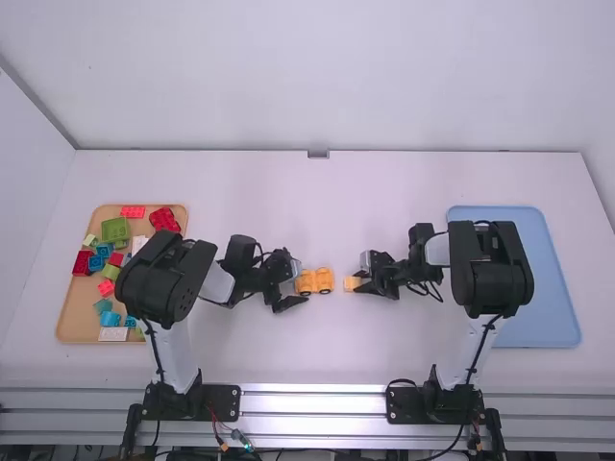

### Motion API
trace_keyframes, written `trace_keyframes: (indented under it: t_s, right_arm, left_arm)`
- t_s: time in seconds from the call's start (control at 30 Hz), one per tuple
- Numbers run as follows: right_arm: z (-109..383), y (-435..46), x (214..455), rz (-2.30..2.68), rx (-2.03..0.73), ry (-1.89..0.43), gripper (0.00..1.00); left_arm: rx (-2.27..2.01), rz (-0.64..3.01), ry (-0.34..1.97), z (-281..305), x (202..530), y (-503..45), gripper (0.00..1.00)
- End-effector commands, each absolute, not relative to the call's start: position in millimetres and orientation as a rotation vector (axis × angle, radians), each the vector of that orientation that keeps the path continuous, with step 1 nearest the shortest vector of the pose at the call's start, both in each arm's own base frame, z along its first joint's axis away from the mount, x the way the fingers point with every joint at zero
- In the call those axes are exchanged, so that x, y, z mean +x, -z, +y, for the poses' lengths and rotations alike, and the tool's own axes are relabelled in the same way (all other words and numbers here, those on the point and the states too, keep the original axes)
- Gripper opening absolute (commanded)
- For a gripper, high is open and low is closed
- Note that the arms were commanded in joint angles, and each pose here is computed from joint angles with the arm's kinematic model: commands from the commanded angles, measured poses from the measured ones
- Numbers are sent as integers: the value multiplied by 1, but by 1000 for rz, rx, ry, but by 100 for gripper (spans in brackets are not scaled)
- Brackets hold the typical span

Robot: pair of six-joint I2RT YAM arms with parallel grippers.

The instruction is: Assemble lego blocks to make yellow taxi

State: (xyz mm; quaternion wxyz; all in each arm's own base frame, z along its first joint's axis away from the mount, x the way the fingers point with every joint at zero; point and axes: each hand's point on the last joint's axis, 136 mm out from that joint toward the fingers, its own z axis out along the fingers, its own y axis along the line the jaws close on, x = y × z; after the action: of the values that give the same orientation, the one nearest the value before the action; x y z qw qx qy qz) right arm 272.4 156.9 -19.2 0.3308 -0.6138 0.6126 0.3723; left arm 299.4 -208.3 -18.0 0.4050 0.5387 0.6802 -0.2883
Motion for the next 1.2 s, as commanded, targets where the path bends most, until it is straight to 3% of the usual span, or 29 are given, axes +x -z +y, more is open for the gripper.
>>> trace_keyframes:
  t_s: [0.0, 0.3, 0.53, 0.73, 0.93, 1.17]
  right_arm:
    - [163, 12, 275, 1580, -1553, -1026, 18]
    - [169, -8, 280, 1563, -1540, -1100, 16]
    - [182, -30, 278, 1463, -1626, -1139, 13]
    - [194, -38, 283, 1452, -1642, -1154, 5]
    - [198, -49, 288, 1456, -1647, -1119, 4]
    - [196, -75, 277, 1399, -1657, -1000, 2]
  left_arm:
    - [1430, 1645, 748, -217, 299, 15, 99]
    - [1493, 1653, 757, -237, 298, 25, 100]
    - [1491, 1675, 714, -231, 295, 32, 94]
    - [1492, 1634, 722, -233, 290, 30, 81]
    - [1486, 1644, 733, -233, 289, 30, 76]
    - [1487, 1655, 739, -232, 287, 32, 68]
